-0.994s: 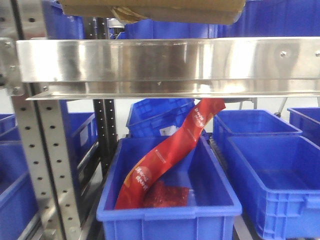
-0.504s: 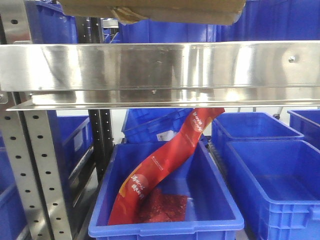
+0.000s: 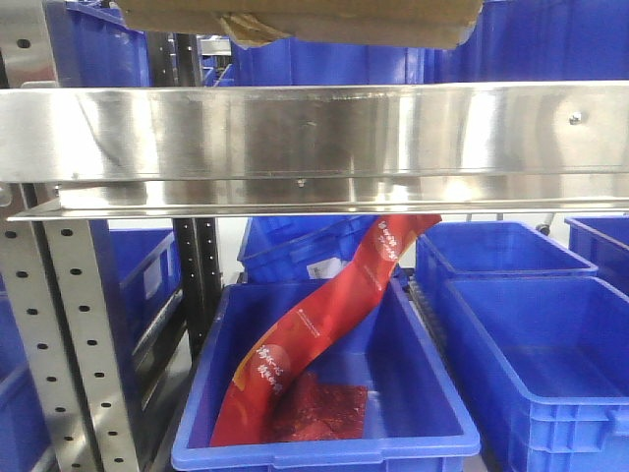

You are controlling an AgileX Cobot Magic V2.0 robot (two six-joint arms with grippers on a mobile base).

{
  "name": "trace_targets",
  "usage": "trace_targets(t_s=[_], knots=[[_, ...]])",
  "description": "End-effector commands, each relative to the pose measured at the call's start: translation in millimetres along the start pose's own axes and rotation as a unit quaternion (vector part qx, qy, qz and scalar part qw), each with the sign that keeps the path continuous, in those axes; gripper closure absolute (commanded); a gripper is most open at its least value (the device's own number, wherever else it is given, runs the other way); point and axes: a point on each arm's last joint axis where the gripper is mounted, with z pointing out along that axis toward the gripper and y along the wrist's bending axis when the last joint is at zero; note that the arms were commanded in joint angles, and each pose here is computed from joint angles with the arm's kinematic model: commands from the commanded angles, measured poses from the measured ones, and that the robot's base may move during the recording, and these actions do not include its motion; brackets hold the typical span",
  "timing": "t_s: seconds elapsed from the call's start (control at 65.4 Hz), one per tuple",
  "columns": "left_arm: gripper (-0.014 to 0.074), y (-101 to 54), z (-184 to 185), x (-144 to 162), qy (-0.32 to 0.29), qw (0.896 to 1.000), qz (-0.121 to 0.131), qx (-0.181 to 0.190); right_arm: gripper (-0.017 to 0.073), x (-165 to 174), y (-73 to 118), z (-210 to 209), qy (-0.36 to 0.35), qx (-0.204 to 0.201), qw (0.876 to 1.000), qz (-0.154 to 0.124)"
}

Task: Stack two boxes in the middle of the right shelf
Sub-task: 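Lower the box stack onto the middle shelf level with both grippers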

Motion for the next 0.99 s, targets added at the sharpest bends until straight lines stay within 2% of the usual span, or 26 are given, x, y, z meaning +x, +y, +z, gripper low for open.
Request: trace_targets(t_s=[0.0,0.138,0.245,0.382,0.657,0.734,0.871,0.978], knots=[[0.0704,2.0,-10,-12,-0.037,0.999,-0.005,0.012,0.0721,-10,-0.5,-6,-0.037,-0.006,0.999,-0.006],[0.0704,3.7,-9,-5,0.000,1.000,-0.007,0.002,0.0721,-2,-4.2,-6,0.004,0.013,1.000,-0.006],[0.0704,3.0,-6,8,0.052,0.998,0.022,0.001,0.0711,7,-9.1,-7,0.059,0.040,0.997,-0.005],[0.0704,0.6,6,29,0.101,0.994,0.037,-0.004,0.0711,11,-11.0,-8,0.080,0.051,0.995,-0.005],[0.0704,-4.3,18,41,0.103,0.994,0.047,0.005,0.0707,11,-8.9,-1,0.069,0.043,0.997,-0.006],[0.0659,-4.9,19,40,0.096,0.994,0.047,0.009,0.0617,13,-8.7,2,0.072,0.044,0.996,-0.007],[0.0414,-3.6,19,39,0.095,0.995,0.035,0.006,0.0330,14,-8.6,3,0.074,0.044,0.996,-0.007],[0.0262,-4.1,19,37,0.086,0.996,0.034,0.011,0.0225,13,-8.3,3,0.070,0.043,0.997,-0.007]])
